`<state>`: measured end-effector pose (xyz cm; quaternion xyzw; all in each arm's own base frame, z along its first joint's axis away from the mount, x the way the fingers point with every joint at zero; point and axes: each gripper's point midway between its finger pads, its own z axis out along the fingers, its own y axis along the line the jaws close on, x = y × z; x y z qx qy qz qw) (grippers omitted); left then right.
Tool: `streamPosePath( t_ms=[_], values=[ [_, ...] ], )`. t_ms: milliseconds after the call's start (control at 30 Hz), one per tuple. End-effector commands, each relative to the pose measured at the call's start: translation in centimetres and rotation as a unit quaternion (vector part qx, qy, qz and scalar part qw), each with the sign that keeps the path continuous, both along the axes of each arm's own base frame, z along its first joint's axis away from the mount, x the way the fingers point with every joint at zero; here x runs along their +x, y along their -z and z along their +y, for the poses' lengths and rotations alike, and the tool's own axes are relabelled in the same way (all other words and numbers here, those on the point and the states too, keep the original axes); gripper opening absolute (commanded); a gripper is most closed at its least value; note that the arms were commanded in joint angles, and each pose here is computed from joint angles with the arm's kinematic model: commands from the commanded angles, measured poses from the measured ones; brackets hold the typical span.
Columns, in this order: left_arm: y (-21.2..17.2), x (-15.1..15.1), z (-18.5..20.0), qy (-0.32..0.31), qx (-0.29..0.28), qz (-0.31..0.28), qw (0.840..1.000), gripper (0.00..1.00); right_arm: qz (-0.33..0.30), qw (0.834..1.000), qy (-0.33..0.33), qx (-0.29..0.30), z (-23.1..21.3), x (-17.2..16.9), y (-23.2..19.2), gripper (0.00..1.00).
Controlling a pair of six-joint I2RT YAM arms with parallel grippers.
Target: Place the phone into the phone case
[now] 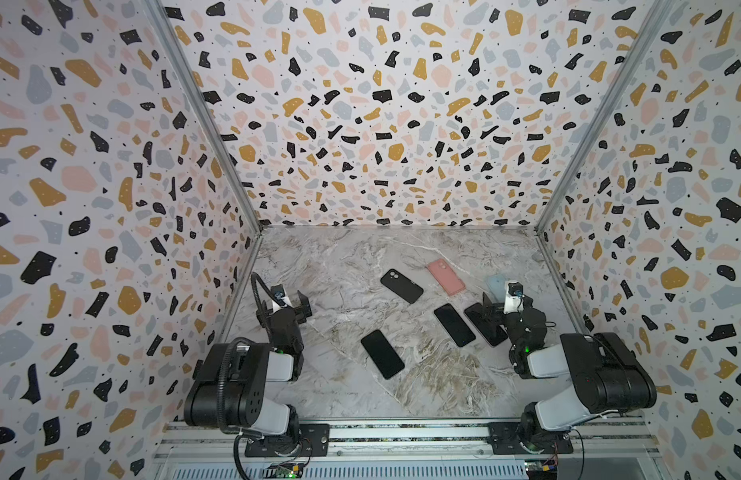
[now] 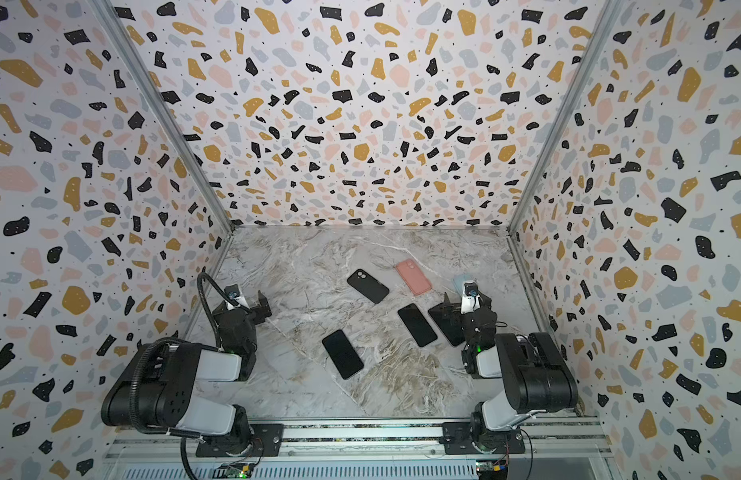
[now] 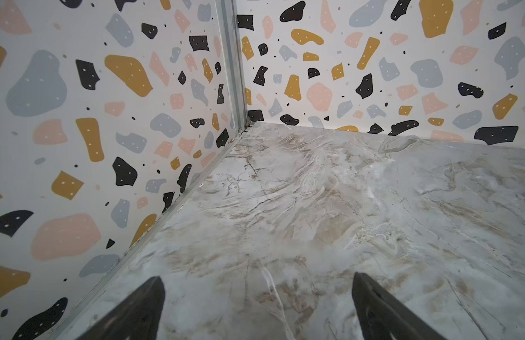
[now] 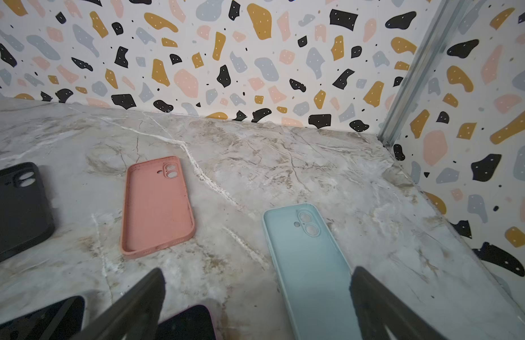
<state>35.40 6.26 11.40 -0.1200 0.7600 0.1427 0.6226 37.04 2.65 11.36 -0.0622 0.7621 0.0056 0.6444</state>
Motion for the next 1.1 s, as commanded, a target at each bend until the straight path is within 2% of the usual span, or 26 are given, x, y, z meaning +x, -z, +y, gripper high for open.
streamPosePath(
  t_ms=[0,1067],
  values=[
    [-1.94,0.26,0.1,-0.006,0.001,-0.036,0.999,1.0,-0.011,1.0,0.0,0.007,-0.06,0.3,-0.77,0.99],
    [-1.99,0.25,0.1,-0.005,0.001,-0.037,0.999,1.0,-0.022,0.999,-0.018,0.018,0.02,-0.27,-1.21,0.99]
  ],
)
